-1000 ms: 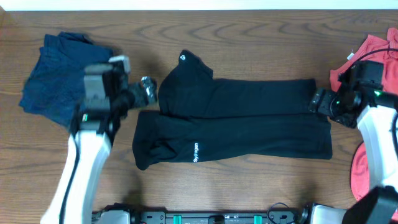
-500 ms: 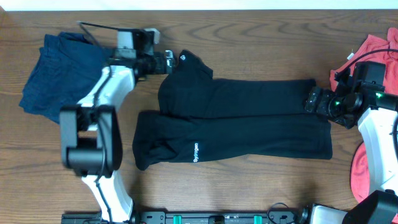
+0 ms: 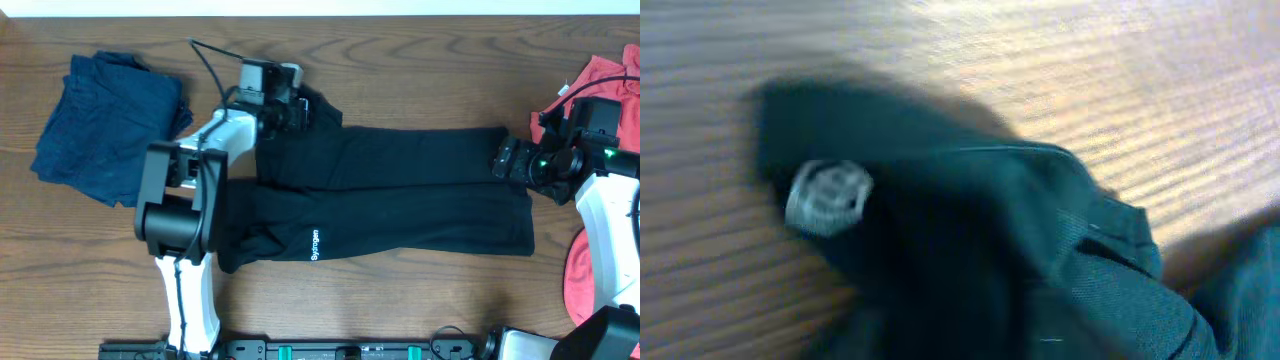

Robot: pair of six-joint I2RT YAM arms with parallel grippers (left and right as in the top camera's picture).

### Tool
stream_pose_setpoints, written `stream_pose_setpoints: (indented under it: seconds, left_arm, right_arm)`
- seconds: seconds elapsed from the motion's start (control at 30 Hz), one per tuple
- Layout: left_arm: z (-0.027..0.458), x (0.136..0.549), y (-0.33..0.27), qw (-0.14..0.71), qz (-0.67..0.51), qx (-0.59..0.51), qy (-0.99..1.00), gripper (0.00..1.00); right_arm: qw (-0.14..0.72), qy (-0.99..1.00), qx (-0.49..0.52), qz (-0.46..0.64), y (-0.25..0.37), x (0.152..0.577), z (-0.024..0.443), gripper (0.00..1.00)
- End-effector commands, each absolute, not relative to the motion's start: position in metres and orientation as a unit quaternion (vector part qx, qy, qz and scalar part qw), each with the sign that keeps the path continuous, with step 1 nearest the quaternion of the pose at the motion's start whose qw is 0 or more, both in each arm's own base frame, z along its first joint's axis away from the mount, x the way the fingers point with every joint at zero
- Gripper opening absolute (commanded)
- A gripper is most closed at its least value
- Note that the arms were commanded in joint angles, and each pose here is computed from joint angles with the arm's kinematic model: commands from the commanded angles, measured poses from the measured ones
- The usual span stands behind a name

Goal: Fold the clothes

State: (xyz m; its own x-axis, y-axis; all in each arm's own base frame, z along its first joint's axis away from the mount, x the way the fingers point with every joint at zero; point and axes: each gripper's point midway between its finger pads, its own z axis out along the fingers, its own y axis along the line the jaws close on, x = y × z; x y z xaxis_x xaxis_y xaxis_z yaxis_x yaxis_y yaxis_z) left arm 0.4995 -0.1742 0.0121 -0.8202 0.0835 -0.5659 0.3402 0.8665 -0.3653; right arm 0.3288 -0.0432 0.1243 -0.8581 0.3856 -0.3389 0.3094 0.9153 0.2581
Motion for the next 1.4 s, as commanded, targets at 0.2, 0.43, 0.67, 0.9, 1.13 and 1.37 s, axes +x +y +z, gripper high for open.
stream_pose_setpoints:
  seconds: [0.2,0.43,0.67,0.9,1.13,1.37]
  left_arm:
    - [0.021,0.504,-0.147,0.264,-0.238,0.029,0.934,0.06]
    - [0.045,0.491,-0.136,0.246,-0.241,0.004,0.939,0.06]
    - [0.045,0.482,-0.138,0.228,-0.246,0.000,0.942,0.06]
    - [0.040,0.474,-0.137,0.209,-0.243,-0.005,0.947,0.06]
    - [0.040,0.473,-0.137,0.208,-0.243,-0.005,0.947,0.06]
    - [0.040,0.473,-0.137,0.207,-0.243,-0.005,0.948,0.06]
  right_arm:
    - [0.246,0.953,0.155,0.090,-0.051,0.359,0.128,0.53]
    - [0.270,0.948,0.145,0.088,-0.061,0.407,0.088,0.60]
    - [0.308,0.943,0.096,0.080,-0.057,0.453,0.044,0.71]
    - [0.302,0.947,0.090,0.064,-0.054,0.465,0.006,0.73]
    - [0.296,0.949,0.085,0.060,-0.050,0.470,-0.021,0.68]
    - [0.294,0.950,0.089,0.051,-0.054,0.469,-0.024,0.01]
